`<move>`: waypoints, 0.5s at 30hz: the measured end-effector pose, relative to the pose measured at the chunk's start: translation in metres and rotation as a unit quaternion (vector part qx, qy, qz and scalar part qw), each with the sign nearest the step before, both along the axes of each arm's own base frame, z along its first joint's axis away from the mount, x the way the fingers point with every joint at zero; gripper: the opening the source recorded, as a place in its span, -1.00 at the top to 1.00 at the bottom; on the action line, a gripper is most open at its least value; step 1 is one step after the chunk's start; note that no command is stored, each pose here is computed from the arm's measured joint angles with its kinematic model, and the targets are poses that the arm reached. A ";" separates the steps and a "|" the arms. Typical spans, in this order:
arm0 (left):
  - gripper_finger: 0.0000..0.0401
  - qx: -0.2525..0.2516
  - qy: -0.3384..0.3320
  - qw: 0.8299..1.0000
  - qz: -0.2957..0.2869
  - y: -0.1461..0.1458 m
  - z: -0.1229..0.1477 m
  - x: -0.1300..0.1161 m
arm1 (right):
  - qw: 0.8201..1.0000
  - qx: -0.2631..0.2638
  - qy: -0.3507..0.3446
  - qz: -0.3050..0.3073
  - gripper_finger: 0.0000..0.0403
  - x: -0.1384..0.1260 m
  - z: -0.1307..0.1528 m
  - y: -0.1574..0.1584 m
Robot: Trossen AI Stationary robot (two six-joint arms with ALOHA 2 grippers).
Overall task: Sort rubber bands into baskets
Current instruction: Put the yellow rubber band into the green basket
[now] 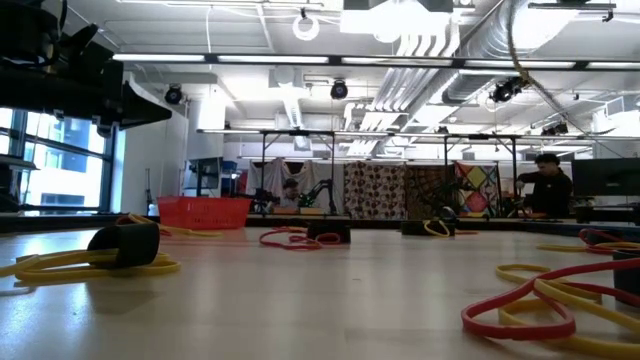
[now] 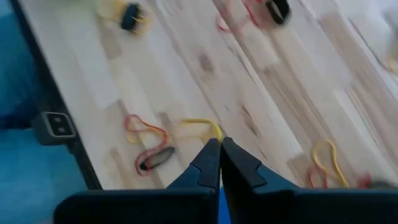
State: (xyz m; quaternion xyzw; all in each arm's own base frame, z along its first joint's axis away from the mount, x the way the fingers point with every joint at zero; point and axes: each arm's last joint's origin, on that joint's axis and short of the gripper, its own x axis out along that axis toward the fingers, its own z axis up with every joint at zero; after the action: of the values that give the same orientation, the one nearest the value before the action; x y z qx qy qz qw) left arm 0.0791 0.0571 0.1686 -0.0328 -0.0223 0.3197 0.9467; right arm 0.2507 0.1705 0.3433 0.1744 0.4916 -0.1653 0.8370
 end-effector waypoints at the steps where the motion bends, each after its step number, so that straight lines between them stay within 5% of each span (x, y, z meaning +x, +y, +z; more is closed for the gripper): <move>1: 1.00 0.000 0.000 1.000 0.000 0.000 0.000 0.000 | 1.000 -0.001 -0.008 0.009 1.00 0.004 0.001 -0.002; 15: 1.00 0.000 0.000 1.000 0.000 0.000 0.000 0.000 | 0.990 -0.024 -0.106 0.086 1.00 0.064 0.013 -0.065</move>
State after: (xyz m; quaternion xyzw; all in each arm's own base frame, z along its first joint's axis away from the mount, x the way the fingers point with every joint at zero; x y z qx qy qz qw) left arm 0.0791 0.0571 0.1686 -0.0328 -0.0223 0.3197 0.9467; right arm 0.3149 0.1051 0.3566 0.1275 0.4088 -0.0850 0.8997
